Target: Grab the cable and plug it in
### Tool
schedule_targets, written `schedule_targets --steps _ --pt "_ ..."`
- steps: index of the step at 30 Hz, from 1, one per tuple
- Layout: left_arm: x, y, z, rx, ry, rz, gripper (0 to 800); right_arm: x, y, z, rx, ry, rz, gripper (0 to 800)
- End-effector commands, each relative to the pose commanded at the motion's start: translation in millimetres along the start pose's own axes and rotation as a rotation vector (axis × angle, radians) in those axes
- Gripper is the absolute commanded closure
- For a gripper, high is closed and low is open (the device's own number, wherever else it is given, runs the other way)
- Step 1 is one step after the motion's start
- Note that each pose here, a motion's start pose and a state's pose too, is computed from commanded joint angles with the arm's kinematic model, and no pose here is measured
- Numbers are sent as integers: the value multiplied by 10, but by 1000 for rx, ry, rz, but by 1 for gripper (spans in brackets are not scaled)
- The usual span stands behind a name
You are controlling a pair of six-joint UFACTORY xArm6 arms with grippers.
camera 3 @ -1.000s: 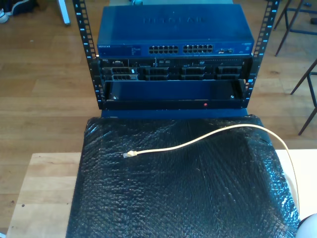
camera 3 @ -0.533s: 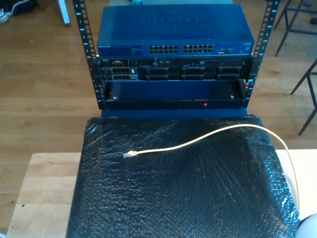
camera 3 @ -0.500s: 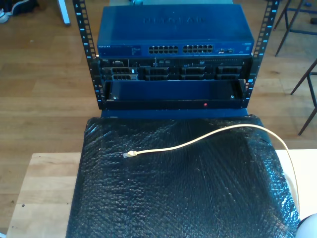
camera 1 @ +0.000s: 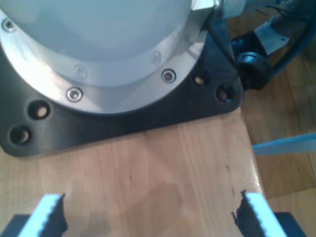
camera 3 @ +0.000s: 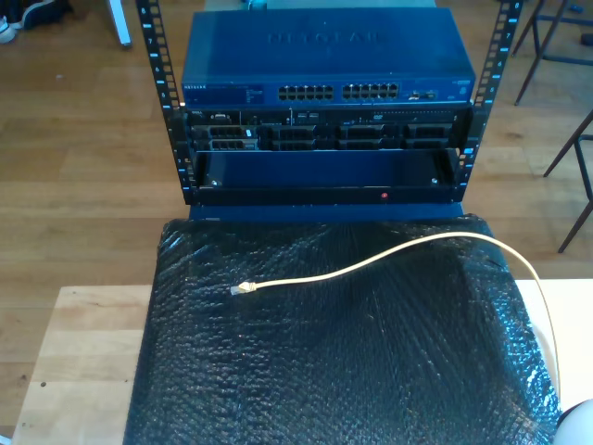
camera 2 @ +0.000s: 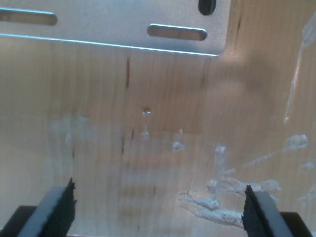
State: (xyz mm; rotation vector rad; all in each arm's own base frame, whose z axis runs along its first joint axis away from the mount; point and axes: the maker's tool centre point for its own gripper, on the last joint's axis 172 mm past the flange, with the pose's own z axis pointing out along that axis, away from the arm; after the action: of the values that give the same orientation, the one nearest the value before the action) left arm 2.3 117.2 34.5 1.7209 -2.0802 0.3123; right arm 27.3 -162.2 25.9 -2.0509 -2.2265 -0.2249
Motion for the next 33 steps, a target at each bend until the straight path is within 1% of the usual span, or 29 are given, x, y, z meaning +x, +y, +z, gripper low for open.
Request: schedule_targets --steps 33 --pt "-6 2 -19 0 -3 -5 0 -21 2 -25 0 -5 3 2"
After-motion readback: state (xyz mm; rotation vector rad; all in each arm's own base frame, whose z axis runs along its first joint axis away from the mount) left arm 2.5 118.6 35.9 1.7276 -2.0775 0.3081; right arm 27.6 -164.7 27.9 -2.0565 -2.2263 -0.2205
